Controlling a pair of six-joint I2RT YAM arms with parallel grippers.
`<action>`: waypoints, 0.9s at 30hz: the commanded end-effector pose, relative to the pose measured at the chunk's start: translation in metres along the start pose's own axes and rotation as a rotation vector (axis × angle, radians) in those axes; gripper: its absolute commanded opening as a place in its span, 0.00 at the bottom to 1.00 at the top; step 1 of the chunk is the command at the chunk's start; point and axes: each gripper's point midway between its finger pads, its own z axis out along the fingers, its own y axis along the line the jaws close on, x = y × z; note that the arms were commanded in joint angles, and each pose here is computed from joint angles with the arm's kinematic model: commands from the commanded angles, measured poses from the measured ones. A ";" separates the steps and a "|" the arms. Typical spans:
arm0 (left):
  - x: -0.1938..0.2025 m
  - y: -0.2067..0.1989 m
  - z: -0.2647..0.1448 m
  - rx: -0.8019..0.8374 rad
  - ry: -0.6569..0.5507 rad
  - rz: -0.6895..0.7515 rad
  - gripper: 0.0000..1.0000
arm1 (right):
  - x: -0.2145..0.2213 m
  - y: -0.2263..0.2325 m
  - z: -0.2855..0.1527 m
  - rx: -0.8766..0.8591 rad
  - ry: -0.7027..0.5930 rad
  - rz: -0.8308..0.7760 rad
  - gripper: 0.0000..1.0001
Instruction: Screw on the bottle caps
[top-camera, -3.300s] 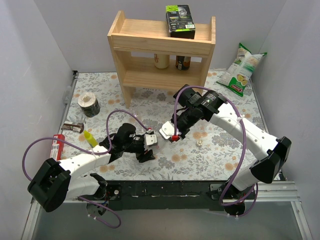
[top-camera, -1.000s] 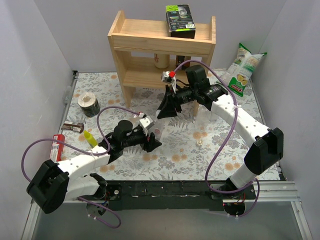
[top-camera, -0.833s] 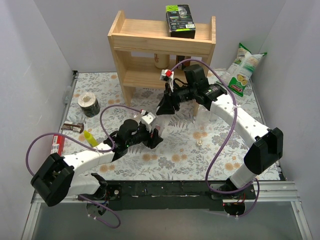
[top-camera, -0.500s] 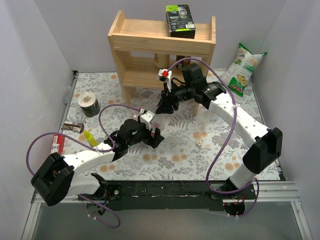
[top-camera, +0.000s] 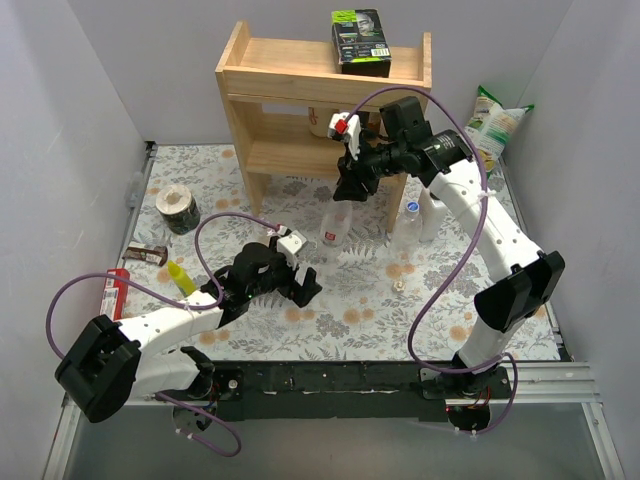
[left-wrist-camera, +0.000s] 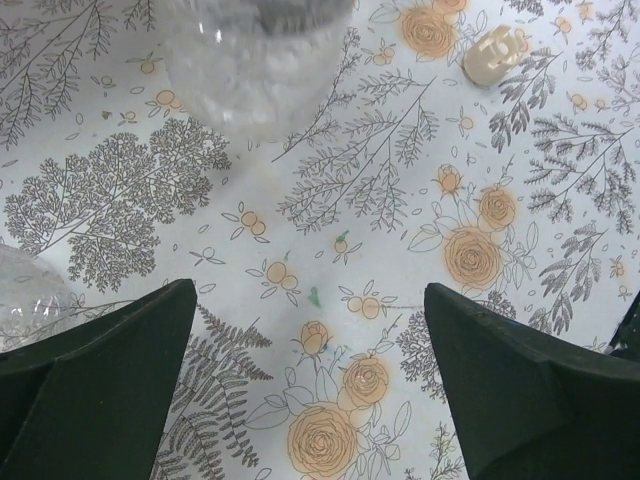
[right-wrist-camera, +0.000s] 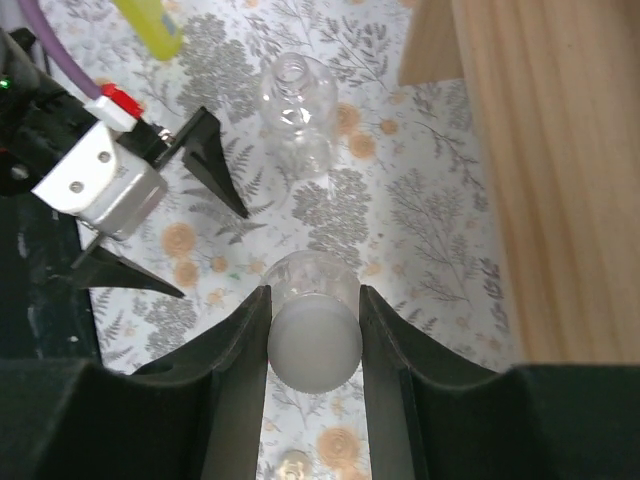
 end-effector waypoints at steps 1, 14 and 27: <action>-0.012 0.001 -0.008 0.008 -0.014 0.052 0.98 | 0.018 -0.019 -0.008 0.082 0.123 -0.058 0.04; -0.016 0.000 -0.006 0.029 -0.029 0.047 0.98 | 0.062 -0.060 -0.018 0.202 0.163 -0.047 0.03; -0.013 -0.002 -0.004 0.041 -0.020 0.034 0.98 | 0.087 -0.052 -0.014 0.217 0.126 -0.016 0.09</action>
